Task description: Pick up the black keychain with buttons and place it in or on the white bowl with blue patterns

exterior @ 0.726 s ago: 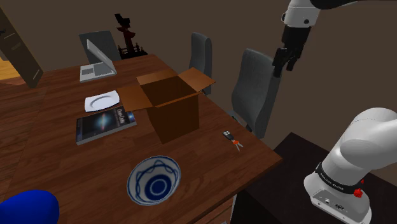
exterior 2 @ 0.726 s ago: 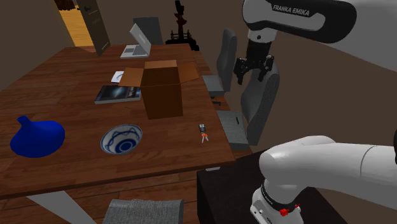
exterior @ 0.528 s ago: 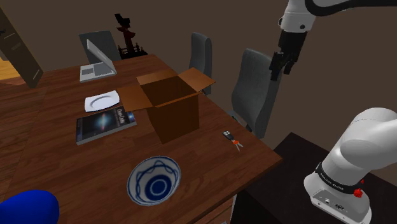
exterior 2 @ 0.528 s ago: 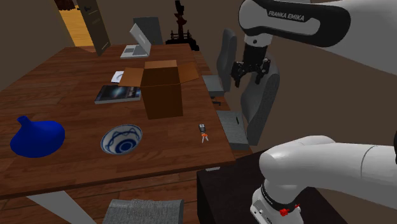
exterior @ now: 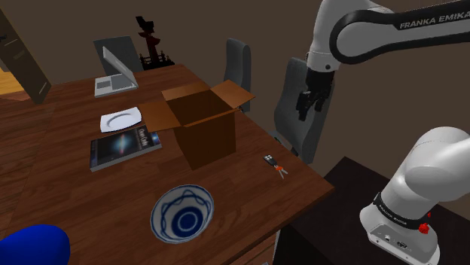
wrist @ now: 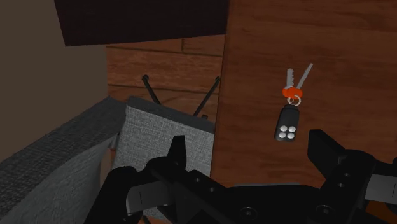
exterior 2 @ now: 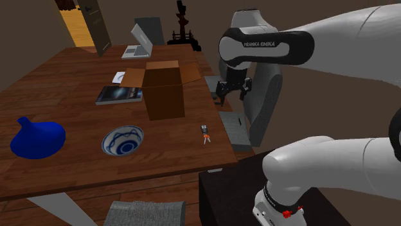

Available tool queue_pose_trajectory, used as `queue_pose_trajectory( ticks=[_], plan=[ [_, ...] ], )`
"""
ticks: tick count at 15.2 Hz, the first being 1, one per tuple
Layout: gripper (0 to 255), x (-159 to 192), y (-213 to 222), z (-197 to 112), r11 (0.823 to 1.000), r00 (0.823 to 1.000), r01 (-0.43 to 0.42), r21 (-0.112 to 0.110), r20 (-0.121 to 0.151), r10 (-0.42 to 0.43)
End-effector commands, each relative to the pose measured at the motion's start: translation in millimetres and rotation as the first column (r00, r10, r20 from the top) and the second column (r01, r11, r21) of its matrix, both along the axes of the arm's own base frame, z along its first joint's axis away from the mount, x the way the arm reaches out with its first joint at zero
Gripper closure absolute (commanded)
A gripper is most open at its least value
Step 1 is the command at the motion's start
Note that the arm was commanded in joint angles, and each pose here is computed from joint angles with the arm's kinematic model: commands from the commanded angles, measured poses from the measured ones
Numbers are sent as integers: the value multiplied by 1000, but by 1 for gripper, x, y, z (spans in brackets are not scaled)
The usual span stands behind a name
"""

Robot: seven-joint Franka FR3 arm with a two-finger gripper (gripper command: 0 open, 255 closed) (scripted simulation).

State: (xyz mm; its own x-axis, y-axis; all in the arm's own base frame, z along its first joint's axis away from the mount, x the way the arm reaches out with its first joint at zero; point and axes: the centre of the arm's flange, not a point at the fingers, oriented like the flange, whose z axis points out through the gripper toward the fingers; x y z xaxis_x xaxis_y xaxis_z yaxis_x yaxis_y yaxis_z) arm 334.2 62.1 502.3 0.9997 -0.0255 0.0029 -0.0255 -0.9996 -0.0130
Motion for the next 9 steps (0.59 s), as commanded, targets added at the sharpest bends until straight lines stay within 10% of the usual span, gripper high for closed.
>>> queue_pose_trajectory(
  ticks=[1,9],
  plan=[
    [0,9,14,-23,1000,1000,-1,-1,1,1],
    [0,36,71,-108,1000,1000,-6,-6,-1,6]
  ],
)
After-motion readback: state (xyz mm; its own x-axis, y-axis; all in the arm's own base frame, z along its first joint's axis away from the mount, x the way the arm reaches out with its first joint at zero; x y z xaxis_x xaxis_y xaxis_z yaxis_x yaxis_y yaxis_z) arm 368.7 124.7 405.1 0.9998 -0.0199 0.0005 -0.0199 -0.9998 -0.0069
